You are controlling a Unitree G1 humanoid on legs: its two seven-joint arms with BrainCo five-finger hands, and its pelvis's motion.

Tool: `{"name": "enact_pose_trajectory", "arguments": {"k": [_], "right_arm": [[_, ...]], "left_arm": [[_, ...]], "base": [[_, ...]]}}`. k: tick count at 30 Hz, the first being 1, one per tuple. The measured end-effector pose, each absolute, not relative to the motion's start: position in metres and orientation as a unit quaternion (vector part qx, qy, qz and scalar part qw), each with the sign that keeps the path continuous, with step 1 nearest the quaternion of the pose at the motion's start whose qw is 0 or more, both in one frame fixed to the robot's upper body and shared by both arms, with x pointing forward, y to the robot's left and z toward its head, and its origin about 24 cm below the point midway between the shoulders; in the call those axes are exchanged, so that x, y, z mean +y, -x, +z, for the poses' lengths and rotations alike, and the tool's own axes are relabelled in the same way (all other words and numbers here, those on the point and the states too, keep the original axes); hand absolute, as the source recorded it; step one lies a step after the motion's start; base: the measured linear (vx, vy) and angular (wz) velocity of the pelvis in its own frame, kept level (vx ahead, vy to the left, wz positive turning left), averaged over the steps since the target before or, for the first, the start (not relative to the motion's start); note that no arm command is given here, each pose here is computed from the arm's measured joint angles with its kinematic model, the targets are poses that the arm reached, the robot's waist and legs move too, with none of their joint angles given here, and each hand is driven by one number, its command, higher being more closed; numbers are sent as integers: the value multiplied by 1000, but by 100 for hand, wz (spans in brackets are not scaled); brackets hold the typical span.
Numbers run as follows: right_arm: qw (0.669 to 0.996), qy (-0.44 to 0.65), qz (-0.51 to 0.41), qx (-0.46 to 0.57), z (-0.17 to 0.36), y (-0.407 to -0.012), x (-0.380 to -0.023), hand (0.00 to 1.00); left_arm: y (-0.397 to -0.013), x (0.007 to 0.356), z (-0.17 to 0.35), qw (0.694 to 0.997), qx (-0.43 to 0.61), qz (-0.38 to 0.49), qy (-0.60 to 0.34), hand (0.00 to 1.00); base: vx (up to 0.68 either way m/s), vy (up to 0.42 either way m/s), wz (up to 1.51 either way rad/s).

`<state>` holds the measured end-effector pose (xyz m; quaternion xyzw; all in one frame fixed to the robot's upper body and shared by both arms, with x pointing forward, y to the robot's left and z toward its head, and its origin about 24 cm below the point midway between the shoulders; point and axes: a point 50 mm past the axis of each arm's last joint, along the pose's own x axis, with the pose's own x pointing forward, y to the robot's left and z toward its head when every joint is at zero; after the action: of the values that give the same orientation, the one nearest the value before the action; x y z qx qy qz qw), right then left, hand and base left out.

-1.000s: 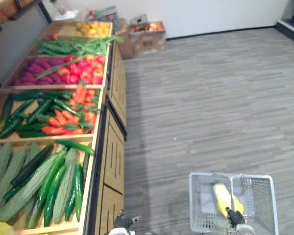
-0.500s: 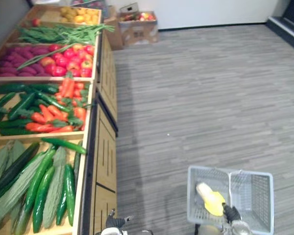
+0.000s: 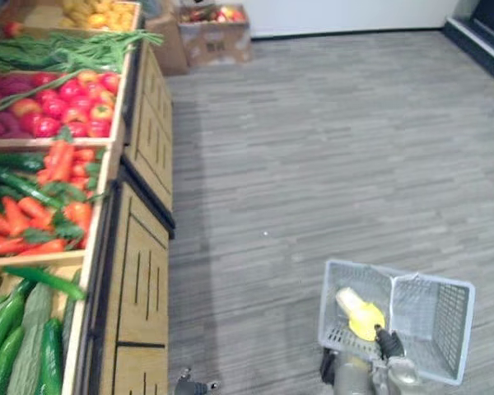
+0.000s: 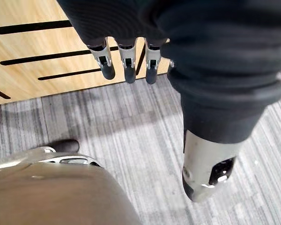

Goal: Pick vegetable in the basket

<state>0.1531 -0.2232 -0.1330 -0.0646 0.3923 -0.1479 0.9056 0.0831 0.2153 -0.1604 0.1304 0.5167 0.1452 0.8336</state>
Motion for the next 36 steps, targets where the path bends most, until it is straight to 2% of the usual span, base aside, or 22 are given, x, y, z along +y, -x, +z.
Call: {"name": "enact_pose_trajectory", "arguments": {"k": [10, 13, 17, 20, 25, 30, 36], "right_arm": [[861, 59, -166, 476, -152, -106, -230, 100], [851, 57, -176, 492, -155, -96, -230, 100], [845, 53, -183, 500, -157, -85, -229, 100], [856, 40, -155, 492, -159, -92, -206, 100], [881, 60, -106, 457, -153, -113, -190, 100], [887, 73, -123, 439, -148, -119, -207, 100], [891, 70, -116, 433, -147, -129, -202, 100]], "left_arm": [[-83, 220, -158, 832, 512, 186, -107, 0], [-92, 221, -155, 841, 496, 182, -114, 0], [-86, 214, -157, 839, 502, 178, -112, 0], [-89, 226, -152, 842, 485, 203, -126, 0], [-89, 224, -151, 841, 481, 225, -105, 0], [-70, 223, -157, 826, 509, 212, -114, 0], [-64, 236, -156, 821, 519, 187, -147, 0]], "base": [[353, -205, 31], [227, 120, 24], [255, 256, 18], [275, 119, 6], [206, 32, -27], [127, 62, -29], [249, 13, 43]]}}
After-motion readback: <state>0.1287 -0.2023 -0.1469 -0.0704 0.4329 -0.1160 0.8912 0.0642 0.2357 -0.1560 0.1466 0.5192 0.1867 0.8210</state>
